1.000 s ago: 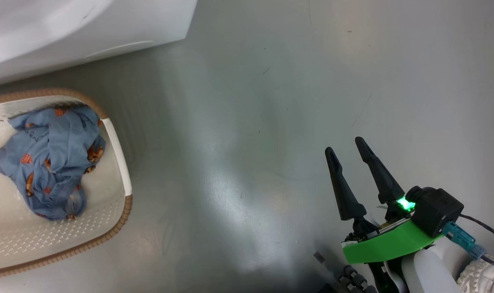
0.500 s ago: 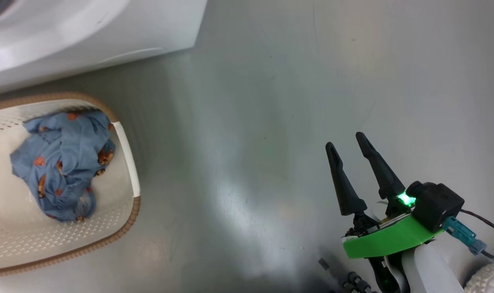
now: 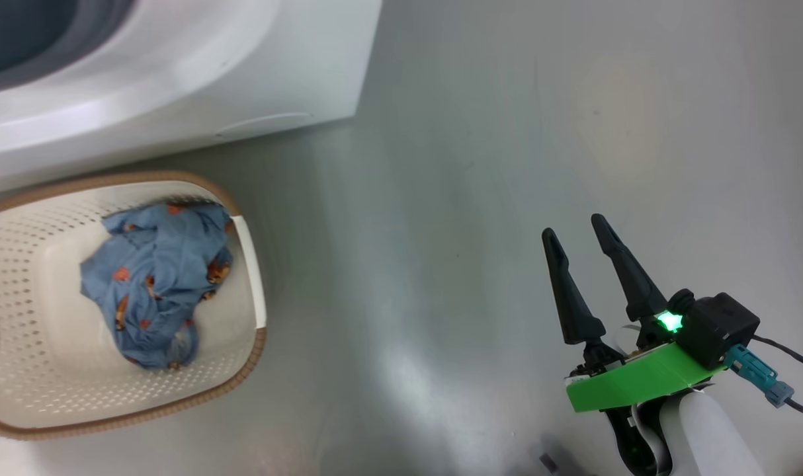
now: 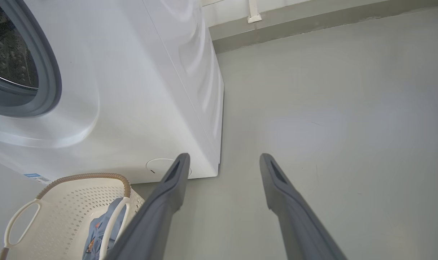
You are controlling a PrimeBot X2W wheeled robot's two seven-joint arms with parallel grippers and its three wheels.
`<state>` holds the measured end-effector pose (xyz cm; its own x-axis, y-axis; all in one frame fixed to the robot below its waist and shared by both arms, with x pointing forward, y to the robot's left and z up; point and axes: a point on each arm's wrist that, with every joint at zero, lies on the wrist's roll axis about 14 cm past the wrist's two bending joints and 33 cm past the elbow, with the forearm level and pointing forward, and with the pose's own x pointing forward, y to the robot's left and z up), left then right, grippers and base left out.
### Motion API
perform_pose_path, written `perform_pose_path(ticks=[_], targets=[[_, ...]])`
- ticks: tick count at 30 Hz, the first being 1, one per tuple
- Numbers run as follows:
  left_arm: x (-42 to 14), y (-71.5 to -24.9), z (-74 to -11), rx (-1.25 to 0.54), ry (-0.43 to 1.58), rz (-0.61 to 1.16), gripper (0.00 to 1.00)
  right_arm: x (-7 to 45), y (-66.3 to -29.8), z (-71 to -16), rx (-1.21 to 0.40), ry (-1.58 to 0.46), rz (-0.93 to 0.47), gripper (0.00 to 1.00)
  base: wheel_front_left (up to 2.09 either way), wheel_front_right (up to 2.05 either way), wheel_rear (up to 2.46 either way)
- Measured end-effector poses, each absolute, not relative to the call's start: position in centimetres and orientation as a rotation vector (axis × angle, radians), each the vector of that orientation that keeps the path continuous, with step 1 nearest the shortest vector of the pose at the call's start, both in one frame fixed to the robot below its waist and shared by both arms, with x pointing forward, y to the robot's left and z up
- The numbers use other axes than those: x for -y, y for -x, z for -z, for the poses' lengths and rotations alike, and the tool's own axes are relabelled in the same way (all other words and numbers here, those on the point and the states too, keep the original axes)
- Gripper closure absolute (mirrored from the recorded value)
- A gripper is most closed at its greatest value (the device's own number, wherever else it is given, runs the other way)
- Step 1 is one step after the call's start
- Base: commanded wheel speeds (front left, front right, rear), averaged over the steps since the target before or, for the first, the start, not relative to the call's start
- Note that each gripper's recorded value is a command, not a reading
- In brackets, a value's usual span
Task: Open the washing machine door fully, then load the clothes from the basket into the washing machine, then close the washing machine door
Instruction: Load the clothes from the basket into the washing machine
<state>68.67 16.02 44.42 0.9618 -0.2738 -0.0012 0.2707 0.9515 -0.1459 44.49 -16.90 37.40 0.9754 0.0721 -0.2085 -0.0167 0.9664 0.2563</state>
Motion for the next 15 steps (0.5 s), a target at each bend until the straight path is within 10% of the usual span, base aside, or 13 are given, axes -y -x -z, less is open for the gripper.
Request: perform_pose_path(ticks=[15], targets=[[-17.6, -62.1, -49.0, 0.044, 0.167, 0.220, 0.00, 15.8, -45.2, -41.8, -0.115, -0.265, -0.089, 0.00, 0.00, 0.00, 0.00]])
